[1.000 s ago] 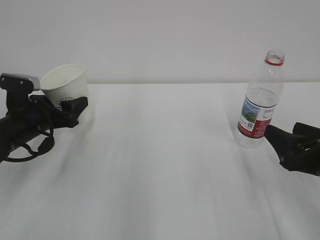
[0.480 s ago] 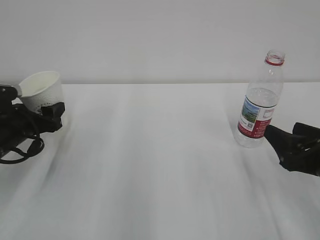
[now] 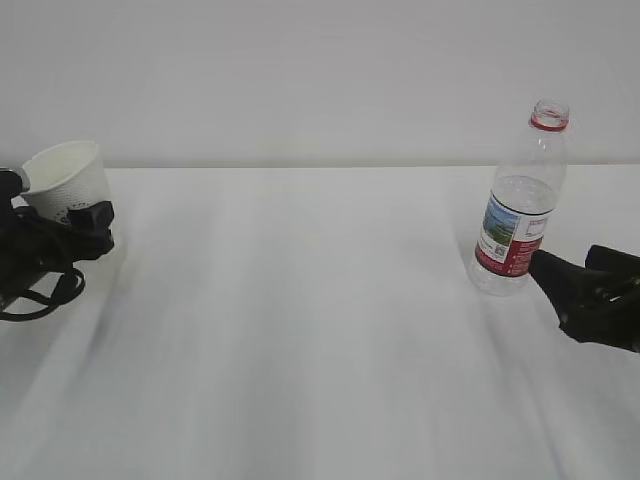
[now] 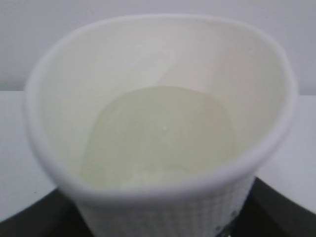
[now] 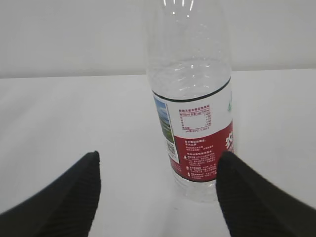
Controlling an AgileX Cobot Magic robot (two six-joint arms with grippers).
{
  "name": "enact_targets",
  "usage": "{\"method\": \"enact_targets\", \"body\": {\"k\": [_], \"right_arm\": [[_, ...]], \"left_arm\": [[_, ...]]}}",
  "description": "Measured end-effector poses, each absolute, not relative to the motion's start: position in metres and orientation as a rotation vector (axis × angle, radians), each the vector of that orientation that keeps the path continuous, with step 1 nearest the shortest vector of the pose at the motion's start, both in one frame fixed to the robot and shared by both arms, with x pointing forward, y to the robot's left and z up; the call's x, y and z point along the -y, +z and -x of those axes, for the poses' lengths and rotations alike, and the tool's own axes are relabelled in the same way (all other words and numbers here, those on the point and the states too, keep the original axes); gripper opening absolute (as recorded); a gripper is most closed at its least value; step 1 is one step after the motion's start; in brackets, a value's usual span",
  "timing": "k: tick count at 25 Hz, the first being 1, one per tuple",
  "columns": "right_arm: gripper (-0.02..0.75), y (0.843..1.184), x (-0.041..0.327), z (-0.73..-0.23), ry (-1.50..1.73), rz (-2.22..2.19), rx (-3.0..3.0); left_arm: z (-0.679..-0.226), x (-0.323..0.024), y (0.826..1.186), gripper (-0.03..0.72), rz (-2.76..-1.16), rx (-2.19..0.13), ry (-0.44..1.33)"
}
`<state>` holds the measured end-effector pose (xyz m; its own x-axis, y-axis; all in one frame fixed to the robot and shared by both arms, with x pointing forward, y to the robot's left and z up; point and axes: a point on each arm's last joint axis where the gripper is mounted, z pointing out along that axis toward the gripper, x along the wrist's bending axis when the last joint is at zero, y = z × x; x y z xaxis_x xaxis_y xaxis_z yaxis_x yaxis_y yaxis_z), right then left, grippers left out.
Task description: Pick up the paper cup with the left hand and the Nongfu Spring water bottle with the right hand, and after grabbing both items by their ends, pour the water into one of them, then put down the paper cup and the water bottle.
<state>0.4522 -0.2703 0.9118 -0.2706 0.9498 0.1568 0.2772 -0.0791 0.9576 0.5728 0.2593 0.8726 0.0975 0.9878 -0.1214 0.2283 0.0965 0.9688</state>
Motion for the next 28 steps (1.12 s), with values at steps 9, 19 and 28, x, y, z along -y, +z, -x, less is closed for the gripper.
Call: {"method": "enact_targets", "body": {"k": [9,19,28], "right_arm": [[0.548,0.912,0.27,-0.452,1.384,-1.347,-1.574],[0.548,0.912,0.27,-0.452,1.384,-1.347,-1.574],[0.548,0.912,0.27,-0.452,1.382,-1.346,-1.575]], "left_arm": [[-0.573,-0.26,0.865,0.507,-1.35,-1.354,0.925],[-0.583,-0.259,0.849,0.507,-1.358,-1.363,0.922],[-0.585,-0.258,0.847,0.507,-1.352,-1.357,0.926]]}}
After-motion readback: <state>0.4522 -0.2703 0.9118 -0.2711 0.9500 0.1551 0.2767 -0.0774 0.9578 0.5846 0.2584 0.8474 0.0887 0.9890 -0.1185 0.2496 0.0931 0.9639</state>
